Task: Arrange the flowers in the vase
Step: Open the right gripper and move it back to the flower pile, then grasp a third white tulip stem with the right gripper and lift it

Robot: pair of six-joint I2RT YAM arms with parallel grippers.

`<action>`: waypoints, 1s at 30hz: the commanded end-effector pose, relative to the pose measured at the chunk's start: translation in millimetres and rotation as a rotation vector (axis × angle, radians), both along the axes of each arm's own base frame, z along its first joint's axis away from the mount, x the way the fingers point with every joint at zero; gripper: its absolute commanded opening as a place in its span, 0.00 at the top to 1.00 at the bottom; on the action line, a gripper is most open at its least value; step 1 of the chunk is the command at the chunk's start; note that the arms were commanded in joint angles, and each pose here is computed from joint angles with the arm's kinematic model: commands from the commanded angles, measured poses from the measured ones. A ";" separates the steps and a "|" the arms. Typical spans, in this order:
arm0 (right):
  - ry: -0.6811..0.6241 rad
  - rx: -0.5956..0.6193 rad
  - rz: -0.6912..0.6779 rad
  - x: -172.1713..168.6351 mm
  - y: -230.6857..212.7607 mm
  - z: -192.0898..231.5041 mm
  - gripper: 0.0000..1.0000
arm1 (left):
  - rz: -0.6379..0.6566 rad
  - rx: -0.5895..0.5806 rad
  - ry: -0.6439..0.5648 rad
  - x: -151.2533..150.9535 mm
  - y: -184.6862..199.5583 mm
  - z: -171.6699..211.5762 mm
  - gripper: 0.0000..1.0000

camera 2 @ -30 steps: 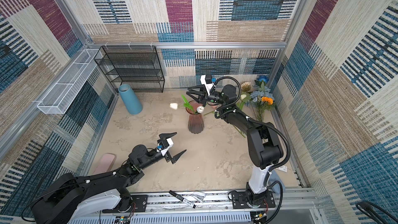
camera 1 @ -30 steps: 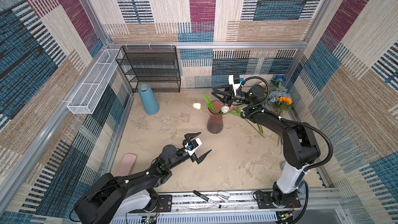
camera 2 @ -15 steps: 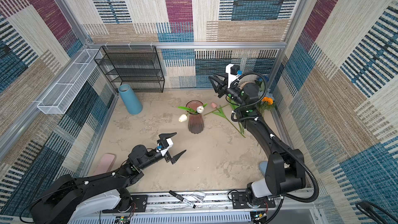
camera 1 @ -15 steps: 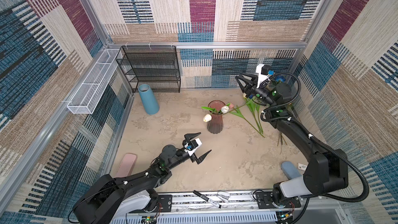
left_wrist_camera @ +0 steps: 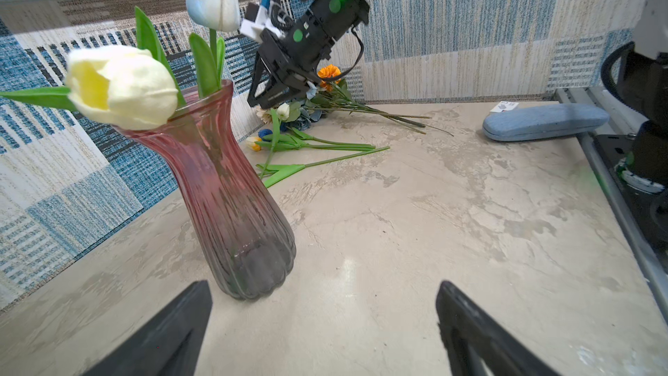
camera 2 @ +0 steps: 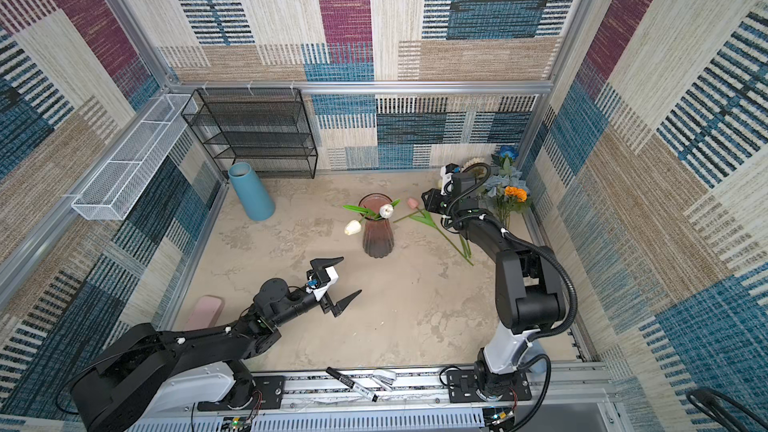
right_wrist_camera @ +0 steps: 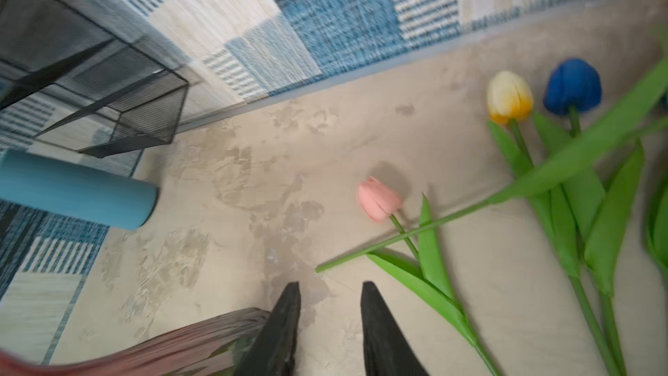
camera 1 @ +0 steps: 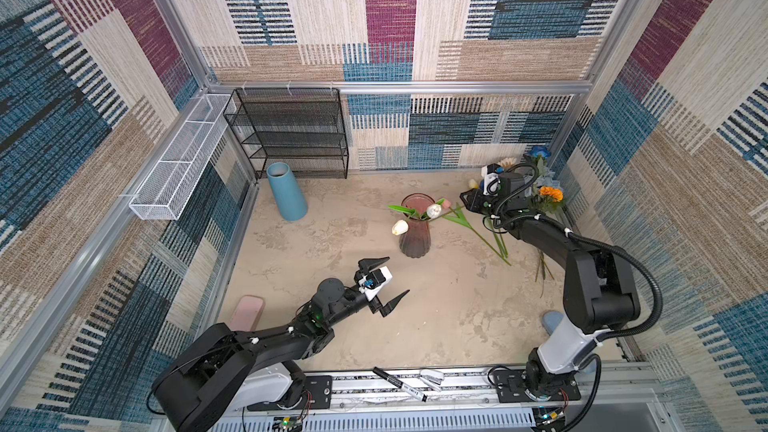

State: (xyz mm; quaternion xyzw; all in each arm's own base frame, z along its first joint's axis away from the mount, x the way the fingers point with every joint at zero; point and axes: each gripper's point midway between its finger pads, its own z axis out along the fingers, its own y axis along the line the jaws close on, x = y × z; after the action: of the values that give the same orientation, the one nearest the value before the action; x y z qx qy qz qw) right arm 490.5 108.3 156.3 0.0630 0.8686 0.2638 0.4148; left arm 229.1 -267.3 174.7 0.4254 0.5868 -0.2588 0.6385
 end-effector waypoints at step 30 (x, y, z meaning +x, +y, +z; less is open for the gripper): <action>0.082 0.302 -0.359 61.7 -25.7 -90.4 0.57 | -0.008 -0.024 -0.050 -5.0 1.8 19.6 0.00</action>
State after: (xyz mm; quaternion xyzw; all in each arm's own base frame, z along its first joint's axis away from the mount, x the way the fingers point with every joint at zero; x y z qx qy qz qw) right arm 540.8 84.2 57.9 0.2761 0.8280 0.2970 0.3873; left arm 224.4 -264.7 189.8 0.4243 0.5722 -0.2595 0.6521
